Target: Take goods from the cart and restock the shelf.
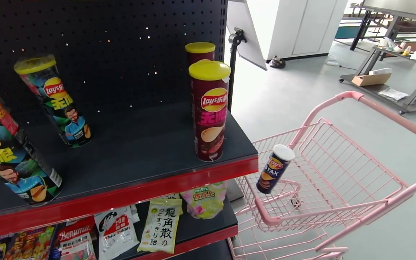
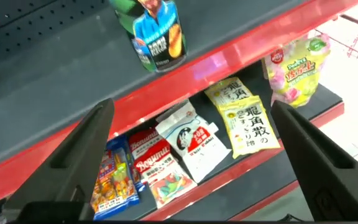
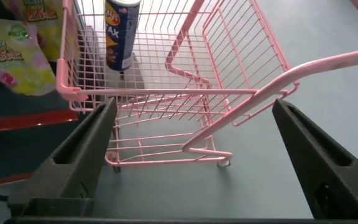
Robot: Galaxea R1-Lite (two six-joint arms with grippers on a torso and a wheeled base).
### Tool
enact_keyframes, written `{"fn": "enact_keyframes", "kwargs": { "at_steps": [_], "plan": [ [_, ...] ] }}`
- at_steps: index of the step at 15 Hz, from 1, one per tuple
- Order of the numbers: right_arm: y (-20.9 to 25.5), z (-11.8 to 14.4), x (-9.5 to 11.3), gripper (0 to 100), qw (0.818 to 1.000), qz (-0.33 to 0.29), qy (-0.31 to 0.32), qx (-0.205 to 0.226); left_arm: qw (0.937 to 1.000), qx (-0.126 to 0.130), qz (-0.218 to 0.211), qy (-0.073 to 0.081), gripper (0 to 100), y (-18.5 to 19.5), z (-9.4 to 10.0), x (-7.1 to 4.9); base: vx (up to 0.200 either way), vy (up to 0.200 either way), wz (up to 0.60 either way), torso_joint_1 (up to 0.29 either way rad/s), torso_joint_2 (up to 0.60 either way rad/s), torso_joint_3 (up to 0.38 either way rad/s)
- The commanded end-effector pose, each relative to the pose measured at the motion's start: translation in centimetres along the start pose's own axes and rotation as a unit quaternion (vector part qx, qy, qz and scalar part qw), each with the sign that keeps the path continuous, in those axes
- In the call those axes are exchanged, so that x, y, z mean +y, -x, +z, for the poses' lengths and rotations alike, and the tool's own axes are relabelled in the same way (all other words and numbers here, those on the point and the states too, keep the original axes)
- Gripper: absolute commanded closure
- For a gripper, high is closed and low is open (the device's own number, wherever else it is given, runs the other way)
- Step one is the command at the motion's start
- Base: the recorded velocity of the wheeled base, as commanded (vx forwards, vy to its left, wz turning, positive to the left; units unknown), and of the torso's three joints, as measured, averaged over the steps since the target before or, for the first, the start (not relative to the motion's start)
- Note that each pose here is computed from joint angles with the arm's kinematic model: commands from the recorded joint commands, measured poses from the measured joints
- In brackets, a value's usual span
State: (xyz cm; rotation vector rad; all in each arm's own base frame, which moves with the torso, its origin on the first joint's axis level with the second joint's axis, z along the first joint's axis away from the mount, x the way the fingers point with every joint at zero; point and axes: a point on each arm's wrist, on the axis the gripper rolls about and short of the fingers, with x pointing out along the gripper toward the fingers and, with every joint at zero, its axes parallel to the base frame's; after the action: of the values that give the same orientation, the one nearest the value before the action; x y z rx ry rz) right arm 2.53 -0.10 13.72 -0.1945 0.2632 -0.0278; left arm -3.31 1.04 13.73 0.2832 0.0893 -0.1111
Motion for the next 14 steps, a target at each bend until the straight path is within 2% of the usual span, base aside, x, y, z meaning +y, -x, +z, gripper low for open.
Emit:
{"fn": "enact_keyframes", "kwargs": {
  "at_steps": [1,8,10,11,12,14],
  "plan": [
    [0.0,-0.1,0.0,0,1.0,0.0,0.0,-0.001,1.0,-0.004,0.001,0.001,0,0.1,-0.1,0.0,0.0,0.0,0.0,-0.144,0.39,0.256],
    [0.0,-0.3,0.0,0,1.0,0.001,0.0,0.003,1.0,-0.005,0.001,0.001,0,0.2,-0.2,0.0,0.0,0.0,0.0,-0.173,0.53,0.35],
    [0.0,-0.3,0.1,0,1.0,0.001,0.001,0.003,1.0,-0.005,0.001,0.001,0,0.2,-0.2,0.0,0.0,0.0,0.6,-0.166,0.53,0.371],
    [-0.1,-0.3,0.1,0,1.0,0.0,0.001,0.007,1.0,-0.005,0.001,0.001,0,0.2,-0.2,0.0,0.0,0.0,0.0,-0.139,0.5,0.378],
    [-0.3,0.2,0.0,0,1.0,0.004,0.001,0.009,1.0,-0.005,0.001,0.001,0,0.2,-0.2,0.0,0.0,0.0,0.0,-0.095,0.36,0.266],
    [-2.3,3.3,-0.3,0,1.0,0.011,0.0,0.029,1.0,-0.007,0.002,0.001,0,0.2,-0.1,0.0,0.0,0.0,0.0,-0.041,0.17,0.122]
  ]
}}
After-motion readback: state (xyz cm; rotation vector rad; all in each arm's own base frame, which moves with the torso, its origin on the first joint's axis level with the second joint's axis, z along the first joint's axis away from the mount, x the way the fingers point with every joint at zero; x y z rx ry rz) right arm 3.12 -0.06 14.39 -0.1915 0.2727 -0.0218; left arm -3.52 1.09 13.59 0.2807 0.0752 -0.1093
